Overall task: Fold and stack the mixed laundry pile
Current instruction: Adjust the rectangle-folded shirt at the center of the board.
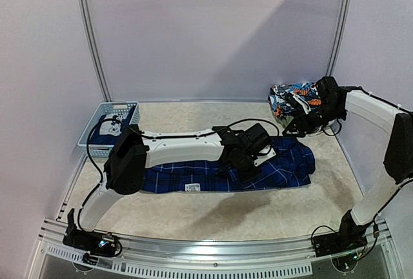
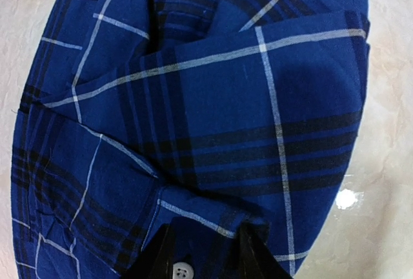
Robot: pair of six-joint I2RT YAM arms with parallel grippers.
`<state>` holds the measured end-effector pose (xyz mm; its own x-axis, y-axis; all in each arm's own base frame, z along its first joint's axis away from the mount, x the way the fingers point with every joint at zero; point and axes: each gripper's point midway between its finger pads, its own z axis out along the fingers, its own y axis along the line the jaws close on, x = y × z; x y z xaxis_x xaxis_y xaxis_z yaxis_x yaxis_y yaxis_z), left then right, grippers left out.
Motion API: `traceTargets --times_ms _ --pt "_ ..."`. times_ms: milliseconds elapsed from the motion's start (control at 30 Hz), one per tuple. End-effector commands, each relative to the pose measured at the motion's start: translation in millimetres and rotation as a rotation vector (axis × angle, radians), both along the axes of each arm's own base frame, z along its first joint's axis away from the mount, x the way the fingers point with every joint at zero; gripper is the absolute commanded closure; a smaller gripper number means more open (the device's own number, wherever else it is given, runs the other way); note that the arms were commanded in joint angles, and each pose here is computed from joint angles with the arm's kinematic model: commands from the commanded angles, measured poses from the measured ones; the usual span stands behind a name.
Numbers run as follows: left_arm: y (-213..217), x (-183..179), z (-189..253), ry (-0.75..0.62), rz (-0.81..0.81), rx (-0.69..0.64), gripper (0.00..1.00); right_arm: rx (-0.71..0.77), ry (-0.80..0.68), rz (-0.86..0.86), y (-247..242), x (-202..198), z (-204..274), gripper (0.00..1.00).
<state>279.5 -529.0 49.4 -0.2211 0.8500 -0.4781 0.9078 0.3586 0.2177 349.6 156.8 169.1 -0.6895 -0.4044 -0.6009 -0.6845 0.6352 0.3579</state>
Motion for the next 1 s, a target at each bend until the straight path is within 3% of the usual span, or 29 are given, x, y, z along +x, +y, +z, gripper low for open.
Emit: traceTargets --times_ms 0,133,267,500,567,767,967 --pt "-2 -8 -1 0.023 -0.031 0.008 0.63 0.011 0.031 0.003 -1 -5 -5 0.39" --pt "-4 -22 -8 0.079 -0.081 0.017 0.61 0.010 0.028 0.005 -1 -5 -5 0.39" --pt "-2 -22 -15 0.067 -0.082 0.055 0.66 0.011 0.033 0.008 -1 -5 -6 0.39" --pt "-4 -9 0 0.020 -0.050 0.022 0.97 0.012 0.038 0.010 -1 -6 -7 0.39" --pt "-4 0 11 0.007 -0.025 -0.006 1.00 0.006 0.042 0.008 -2 -6 -8 0.39" --pt "12 39 62 -0.028 0.104 -0.165 1.00 -0.004 0.019 -0.013 -11 -3 -2 0.39" --pt "45 74 158 -0.088 0.247 -0.479 1.00 -0.033 0.028 -0.016 -17 -5 -6 0.39"
